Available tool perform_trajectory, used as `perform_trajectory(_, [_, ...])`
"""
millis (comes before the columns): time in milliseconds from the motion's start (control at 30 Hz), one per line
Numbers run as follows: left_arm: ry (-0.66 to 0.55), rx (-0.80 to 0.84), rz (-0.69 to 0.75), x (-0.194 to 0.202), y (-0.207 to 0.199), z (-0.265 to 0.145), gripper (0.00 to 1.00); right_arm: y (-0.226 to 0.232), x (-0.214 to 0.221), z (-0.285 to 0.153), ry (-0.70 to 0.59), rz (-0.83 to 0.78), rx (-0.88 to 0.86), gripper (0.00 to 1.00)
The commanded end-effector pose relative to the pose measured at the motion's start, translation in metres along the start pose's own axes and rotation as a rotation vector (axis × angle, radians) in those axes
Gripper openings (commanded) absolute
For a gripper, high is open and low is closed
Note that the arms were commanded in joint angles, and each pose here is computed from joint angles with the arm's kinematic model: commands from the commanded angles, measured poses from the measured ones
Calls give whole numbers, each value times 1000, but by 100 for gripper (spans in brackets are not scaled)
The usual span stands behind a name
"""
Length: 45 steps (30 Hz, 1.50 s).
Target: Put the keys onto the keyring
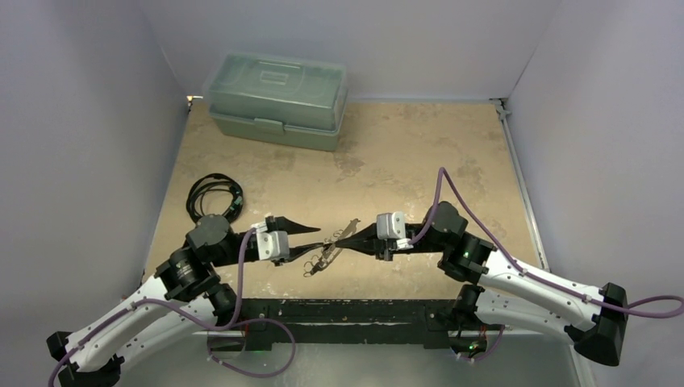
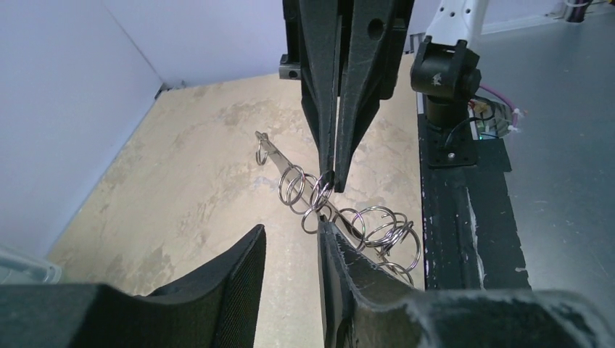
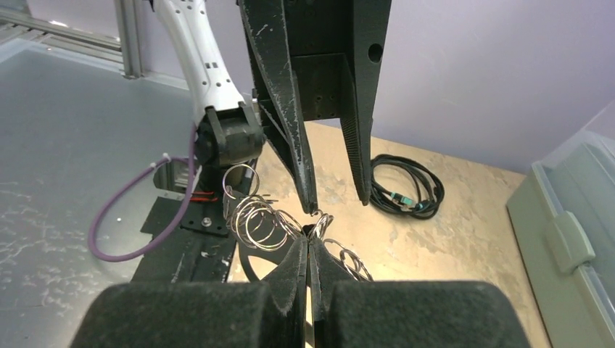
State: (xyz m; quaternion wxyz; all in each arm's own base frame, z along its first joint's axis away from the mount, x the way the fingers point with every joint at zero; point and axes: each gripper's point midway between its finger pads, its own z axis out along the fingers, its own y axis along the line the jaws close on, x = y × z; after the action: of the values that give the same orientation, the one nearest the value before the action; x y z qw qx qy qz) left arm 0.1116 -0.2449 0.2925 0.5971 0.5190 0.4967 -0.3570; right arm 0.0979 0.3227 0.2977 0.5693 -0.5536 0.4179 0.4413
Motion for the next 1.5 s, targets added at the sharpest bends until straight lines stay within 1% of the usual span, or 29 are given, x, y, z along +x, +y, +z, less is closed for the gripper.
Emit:
perform_trajectory(0, [-75, 65, 58, -16, -8, 2, 30, 8, -21, 1, -70, -47, -55, 0])
perform_trajectory(100, [-75, 85, 55, -17, -11, 4, 27, 9, -19, 2, -60, -40, -70, 0])
perform_trajectory(200, [-70, 99, 49, -15, -12, 5, 26, 11, -19, 3, -60, -39, -85, 0])
perform_trajectory(333, [-63, 104, 42, -13, -12, 7, 29, 14, -19, 3, -61, -38, -101, 0])
perform_trajectory(633, [-53, 159, 16, -9, -20, 12, 28, 16, -20, 3, -64, -36, -114, 0])
perform_trajectory(733, [-50, 180, 9, -8, -23, 13, 31, 16, -20, 3, -64, -37, -110, 0])
perform_trajectory(833, [-48, 179, 9, -7, -23, 13, 31, 16, -20, 3, -64, -37, -110, 0])
perform_trajectory(967, [-53, 188, 8, -8, -25, 14, 27, 16, -21, 3, -66, -37, -114, 0])
perform_trajectory(1200, [-45, 215, -14, -4, -28, 18, 15, 18, -21, 3, -65, -34, -125, 0])
perform_trajectory(1333, [-46, 224, -14, -3, -29, 19, 2, 18, -20, 3, -65, -33, -127, 0])
perform_trajectory(1367, [-46, 224, -12, -3, -29, 18, 0, 19, -20, 3, -64, -33, -127, 0])
perform_trajectory(1467, [-47, 213, -10, -4, -28, 17, 0, 18, -20, 3, -64, -36, -123, 0])
